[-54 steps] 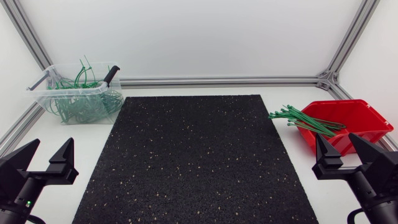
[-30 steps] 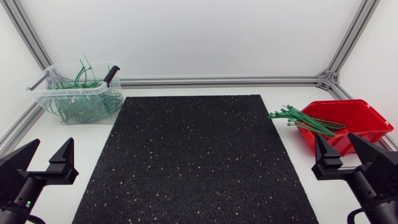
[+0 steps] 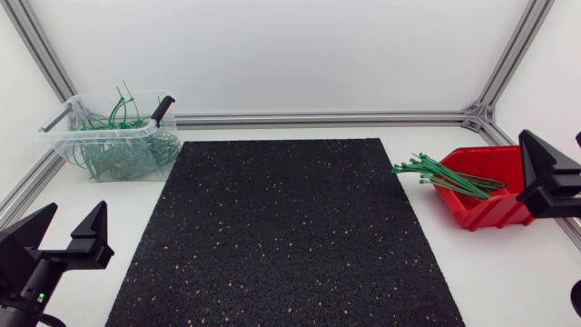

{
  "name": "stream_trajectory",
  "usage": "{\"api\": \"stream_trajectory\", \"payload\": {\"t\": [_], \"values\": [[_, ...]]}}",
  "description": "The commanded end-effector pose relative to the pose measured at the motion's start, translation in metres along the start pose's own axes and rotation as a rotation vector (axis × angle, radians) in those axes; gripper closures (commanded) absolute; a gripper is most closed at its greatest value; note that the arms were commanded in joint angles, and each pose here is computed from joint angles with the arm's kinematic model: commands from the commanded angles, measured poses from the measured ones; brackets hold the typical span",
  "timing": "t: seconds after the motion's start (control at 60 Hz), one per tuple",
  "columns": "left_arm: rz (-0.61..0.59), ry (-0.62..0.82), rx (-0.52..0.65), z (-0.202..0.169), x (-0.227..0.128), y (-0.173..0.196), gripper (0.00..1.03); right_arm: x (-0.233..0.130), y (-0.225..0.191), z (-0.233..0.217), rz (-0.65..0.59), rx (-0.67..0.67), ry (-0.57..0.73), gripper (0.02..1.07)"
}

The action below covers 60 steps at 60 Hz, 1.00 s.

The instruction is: Take a green cable tie from the red box, thread the tail through the head to close it, then place it in the transparent bin on the left.

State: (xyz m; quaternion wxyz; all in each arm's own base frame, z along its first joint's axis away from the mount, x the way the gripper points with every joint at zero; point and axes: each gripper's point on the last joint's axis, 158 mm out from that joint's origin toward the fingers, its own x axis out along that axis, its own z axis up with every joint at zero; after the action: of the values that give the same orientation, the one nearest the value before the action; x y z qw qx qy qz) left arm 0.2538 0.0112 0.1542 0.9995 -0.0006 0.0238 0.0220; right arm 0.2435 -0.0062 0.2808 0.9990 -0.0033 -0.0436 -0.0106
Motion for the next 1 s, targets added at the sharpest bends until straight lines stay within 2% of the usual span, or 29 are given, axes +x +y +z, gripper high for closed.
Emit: {"api": "stream_trajectory", "payload": {"t": [0.0,0.167,0.333,0.5,0.65,0.683,0.783,0.9,0.983], "values": [[0.013,0.046,-0.005,-0.022,0.001,0.003,0.04,0.01,0.0,0.015,-0.001,0.005,0.037,0.05],[0.011,0.046,-0.005,-0.022,0.001,0.002,0.04,0.031,-0.001,0.032,-0.001,0.005,0.147,0.05],[0.011,0.046,-0.005,-0.022,0.001,0.002,0.04,0.057,-0.001,0.029,0.019,-0.025,0.34,0.06],[0.013,0.046,-0.005,-0.022,0.001,0.003,0.04,0.08,-0.003,0.004,0.069,-0.174,0.578,0.06],[0.014,0.046,-0.005,-0.022,0.001,0.003,0.04,0.094,-0.002,-0.026,0.134,-0.276,0.706,0.06],[0.014,0.046,-0.005,-0.022,0.001,0.003,0.04,0.097,-0.003,-0.037,0.179,-0.377,0.745,0.06],[0.014,0.046,-0.005,-0.022,0.001,0.003,0.04,0.101,-0.004,-0.054,0.243,-0.53,0.801,0.06],[0.016,0.046,-0.005,-0.022,0.001,0.004,0.04,0.103,-0.009,-0.069,0.255,-0.557,0.859,0.06],[0.016,0.046,-0.005,-0.022,0.001,0.004,0.04,0.096,-0.003,-0.09,0.351,-0.63,0.895,0.06]]}}
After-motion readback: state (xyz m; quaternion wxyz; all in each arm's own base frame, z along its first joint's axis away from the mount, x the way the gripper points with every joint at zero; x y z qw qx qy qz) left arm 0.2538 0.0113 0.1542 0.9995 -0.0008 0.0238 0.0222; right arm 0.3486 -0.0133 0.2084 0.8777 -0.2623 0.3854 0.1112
